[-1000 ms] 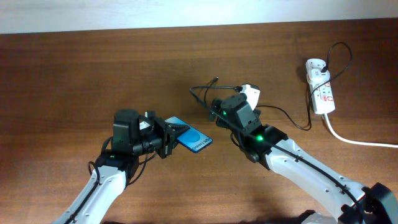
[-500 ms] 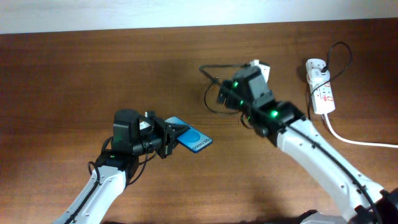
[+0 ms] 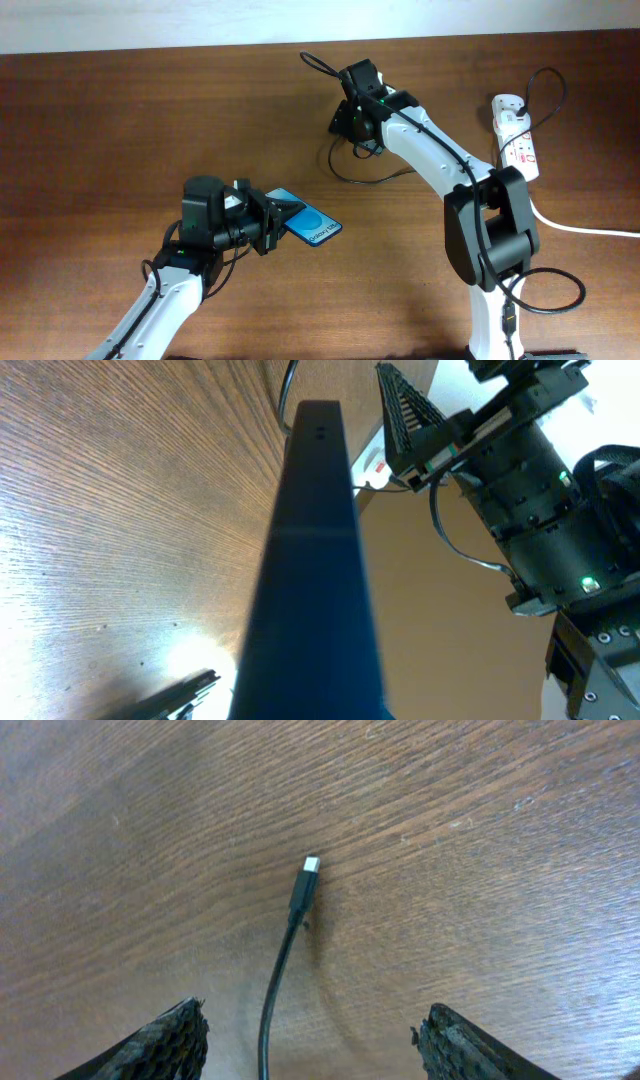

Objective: Plug charger to phone and switch on socket
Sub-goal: 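Grasp the black cable near its USB-C end with the right gripper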

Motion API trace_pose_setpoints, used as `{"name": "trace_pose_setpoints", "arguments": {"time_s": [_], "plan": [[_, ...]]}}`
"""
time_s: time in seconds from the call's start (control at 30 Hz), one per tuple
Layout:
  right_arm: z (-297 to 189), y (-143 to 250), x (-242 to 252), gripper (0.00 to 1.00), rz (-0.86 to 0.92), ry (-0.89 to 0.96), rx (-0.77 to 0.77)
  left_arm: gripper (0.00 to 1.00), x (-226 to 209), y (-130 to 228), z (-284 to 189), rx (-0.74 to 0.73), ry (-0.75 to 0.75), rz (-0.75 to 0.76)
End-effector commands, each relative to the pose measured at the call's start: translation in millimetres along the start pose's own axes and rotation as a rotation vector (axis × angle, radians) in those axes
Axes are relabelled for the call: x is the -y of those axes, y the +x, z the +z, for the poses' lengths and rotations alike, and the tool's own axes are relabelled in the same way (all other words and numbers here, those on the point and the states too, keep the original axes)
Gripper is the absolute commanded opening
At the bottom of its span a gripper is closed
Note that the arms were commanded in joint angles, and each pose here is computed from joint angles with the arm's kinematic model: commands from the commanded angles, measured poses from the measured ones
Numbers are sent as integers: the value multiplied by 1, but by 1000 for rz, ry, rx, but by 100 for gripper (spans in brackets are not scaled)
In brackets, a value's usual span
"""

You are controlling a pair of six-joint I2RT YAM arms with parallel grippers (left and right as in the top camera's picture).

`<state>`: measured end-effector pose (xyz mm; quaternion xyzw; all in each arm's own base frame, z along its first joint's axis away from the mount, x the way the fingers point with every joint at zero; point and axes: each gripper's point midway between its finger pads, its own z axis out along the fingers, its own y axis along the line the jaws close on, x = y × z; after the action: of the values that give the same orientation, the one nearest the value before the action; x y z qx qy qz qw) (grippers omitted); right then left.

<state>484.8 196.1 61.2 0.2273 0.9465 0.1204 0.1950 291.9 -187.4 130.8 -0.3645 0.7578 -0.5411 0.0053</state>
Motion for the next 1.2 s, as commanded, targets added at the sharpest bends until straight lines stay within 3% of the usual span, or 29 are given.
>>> {"name": "trace_pose_setpoints", "arguments": {"time_s": [0.0, 0.17, 0.5, 0.63, 0.77, 0.9, 1.07, 1.17], "plan": [[8, -7, -5, 72, 68, -14, 17, 0, 4, 2, -1, -9, 11, 27], [33, 10, -1, 69, 83, 0, -42, 0, 4, 2, -1, -9, 11, 26], [58, 48, -7, 52, 78, -54, -204, 0, 4, 2, -1, -9, 11, 26], [58, 46, -7, 35, 80, -55, -202, 0, 4, 2, -1, -7, 11, 26], [60, 34, -10, 24, 81, -68, -150, 0, 4, 2, -1, -7, 11, 26], [60, 32, -10, 22, 80, -66, -141, 0, 4, 2, -1, -7, 11, 26], [61, 21, -17, 27, 79, -91, -90, 0, 4, 2, -1, -7, 11, 26], [61, 19, -16, 24, 78, -85, -80, 0, 4, 2, -1, -7, 11, 26]]}}
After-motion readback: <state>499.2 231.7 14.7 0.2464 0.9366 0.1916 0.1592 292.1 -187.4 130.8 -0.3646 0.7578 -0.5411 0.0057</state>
